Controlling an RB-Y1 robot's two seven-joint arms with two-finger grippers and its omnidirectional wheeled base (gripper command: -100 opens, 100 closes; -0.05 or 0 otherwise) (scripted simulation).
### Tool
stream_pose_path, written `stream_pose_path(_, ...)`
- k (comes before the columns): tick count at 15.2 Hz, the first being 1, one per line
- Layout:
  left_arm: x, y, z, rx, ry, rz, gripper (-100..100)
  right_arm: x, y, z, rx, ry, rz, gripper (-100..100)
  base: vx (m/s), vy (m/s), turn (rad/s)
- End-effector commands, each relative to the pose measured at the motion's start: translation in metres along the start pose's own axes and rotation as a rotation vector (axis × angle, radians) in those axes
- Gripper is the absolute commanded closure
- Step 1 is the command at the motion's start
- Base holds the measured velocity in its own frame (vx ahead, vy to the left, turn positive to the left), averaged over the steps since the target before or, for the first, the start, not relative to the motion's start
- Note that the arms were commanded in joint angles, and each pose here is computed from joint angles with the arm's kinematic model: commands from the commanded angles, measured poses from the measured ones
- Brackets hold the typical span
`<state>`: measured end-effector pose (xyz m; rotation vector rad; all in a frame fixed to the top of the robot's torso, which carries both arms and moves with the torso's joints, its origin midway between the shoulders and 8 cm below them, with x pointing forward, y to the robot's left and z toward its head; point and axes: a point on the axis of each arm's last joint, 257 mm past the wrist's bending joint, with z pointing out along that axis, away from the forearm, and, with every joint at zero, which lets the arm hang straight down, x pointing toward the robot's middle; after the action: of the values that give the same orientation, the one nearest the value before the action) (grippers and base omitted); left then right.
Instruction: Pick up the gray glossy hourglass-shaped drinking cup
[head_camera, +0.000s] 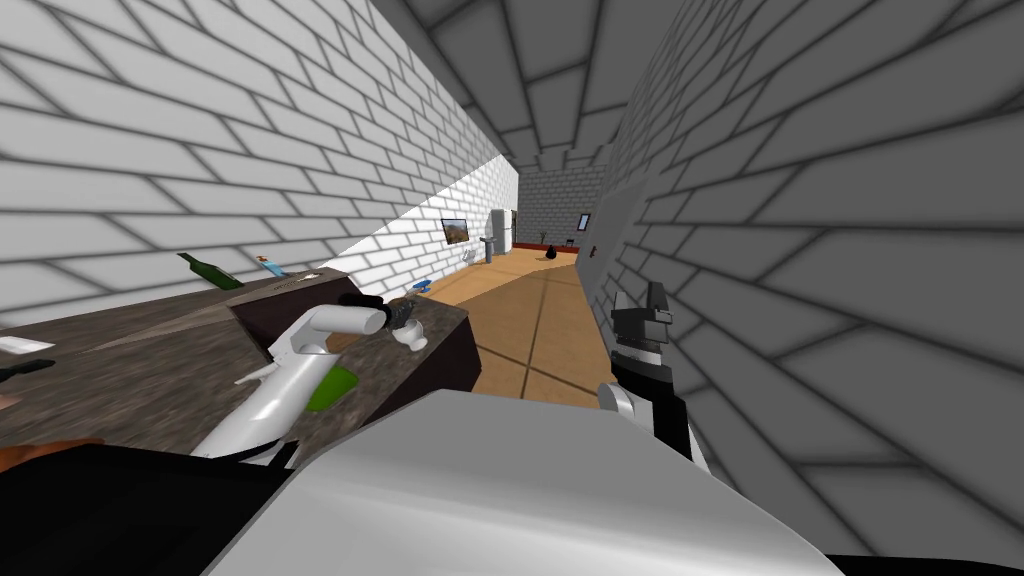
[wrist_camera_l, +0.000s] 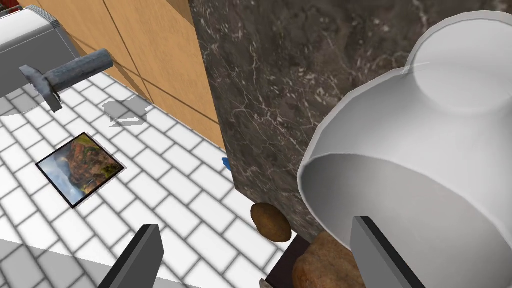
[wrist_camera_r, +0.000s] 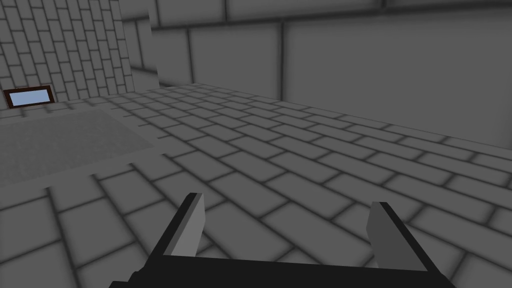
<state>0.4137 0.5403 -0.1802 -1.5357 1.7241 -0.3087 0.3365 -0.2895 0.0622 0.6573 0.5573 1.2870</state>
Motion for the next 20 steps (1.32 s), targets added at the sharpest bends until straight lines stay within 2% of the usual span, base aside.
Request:
stream_pose_path(1,-0.005,0.009,-0.004,-0.043,0.017,0.004,-100,0.000,0.000,0.000,0.000,0.000,0.000,0,0.066,-0.028,0.017)
stream_pose_path(9,-0.006,0.044,-0.013,-0.191,0.066,0.012,-100,0.000,0.000,0.000,0.000,0.000,0.000,0,0.066,-0.023,0.013)
stream_pose_path(19,-0.007,0.087,-0.036,-0.376,0.156,0.028,-100,0.000,0.000,0.000,0.000,0.000,0.000,0,0.071,-0.015,0.007)
stream_pose_path(20,-0.007,0.087,-0.036,-0.376,0.156,0.028,-100,0.000,0.000,0.000,0.000,0.000,0.000,0,0.060,-0.008,0.001)
